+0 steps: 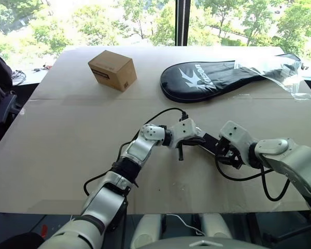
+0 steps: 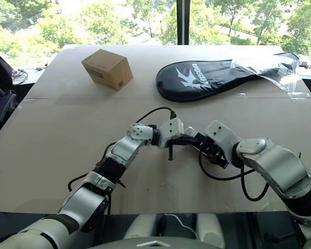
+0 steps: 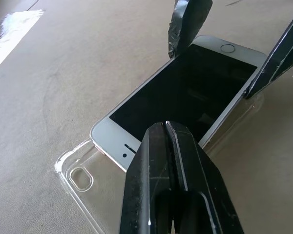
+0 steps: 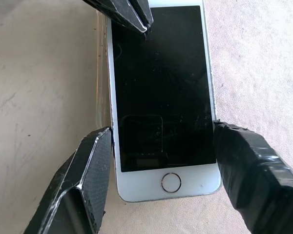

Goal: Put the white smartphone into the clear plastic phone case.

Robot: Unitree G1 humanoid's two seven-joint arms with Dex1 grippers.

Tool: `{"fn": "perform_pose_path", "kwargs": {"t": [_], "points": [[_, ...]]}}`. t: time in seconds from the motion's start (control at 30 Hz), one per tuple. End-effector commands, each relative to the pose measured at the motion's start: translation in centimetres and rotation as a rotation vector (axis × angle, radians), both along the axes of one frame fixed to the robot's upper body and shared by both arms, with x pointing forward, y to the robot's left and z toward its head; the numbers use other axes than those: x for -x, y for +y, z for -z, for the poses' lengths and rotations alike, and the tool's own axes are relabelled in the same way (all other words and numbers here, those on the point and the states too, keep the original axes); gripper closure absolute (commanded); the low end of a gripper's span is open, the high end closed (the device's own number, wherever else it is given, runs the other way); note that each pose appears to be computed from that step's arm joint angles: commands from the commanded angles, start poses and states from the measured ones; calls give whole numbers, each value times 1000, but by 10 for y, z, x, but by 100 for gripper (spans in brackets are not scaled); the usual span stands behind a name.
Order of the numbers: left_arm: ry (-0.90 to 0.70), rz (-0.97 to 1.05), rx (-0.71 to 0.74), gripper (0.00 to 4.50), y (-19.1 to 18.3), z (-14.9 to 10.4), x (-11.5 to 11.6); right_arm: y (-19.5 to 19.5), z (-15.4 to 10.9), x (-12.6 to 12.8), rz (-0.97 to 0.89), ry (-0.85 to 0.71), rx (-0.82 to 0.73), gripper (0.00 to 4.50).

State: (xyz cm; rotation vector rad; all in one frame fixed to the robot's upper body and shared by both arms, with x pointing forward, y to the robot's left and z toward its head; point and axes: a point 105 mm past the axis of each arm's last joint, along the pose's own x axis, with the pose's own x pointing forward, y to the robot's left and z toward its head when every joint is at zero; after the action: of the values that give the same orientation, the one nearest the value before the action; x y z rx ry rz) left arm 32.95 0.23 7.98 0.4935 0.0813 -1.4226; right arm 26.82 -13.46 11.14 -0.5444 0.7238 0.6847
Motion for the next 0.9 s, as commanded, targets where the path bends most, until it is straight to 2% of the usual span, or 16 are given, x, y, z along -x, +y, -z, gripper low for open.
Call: {"fn": "perform_pose_path", "kwargs": {"t": [0.03, 0.37, 0.47, 0.53, 0.63, 0.73, 0.9], "points": [[83, -31, -108, 450, 11, 36, 4, 5, -11, 1, -34, -14, -39, 8], [91, -16, -124, 450, 12, 42, 8, 9, -23, 6, -53, 11, -133, 8], [91, -15, -124, 450, 13, 42, 9, 5, -21, 7, -44, 20, -125, 88], [89, -16, -124, 450, 14, 41, 9, 3, -22, 5, -35, 11, -132, 182], [86, -19, -122, 450, 15, 40, 8, -6, -35, -17, 49, -78, -166, 323], [86, -20, -123, 450, 16, 40, 9, -17, -44, -38, 126, -173, -158, 436], [86, -24, -112, 450, 16, 37, 8, -25, -32, -49, 136, -228, -75, 443]]}}
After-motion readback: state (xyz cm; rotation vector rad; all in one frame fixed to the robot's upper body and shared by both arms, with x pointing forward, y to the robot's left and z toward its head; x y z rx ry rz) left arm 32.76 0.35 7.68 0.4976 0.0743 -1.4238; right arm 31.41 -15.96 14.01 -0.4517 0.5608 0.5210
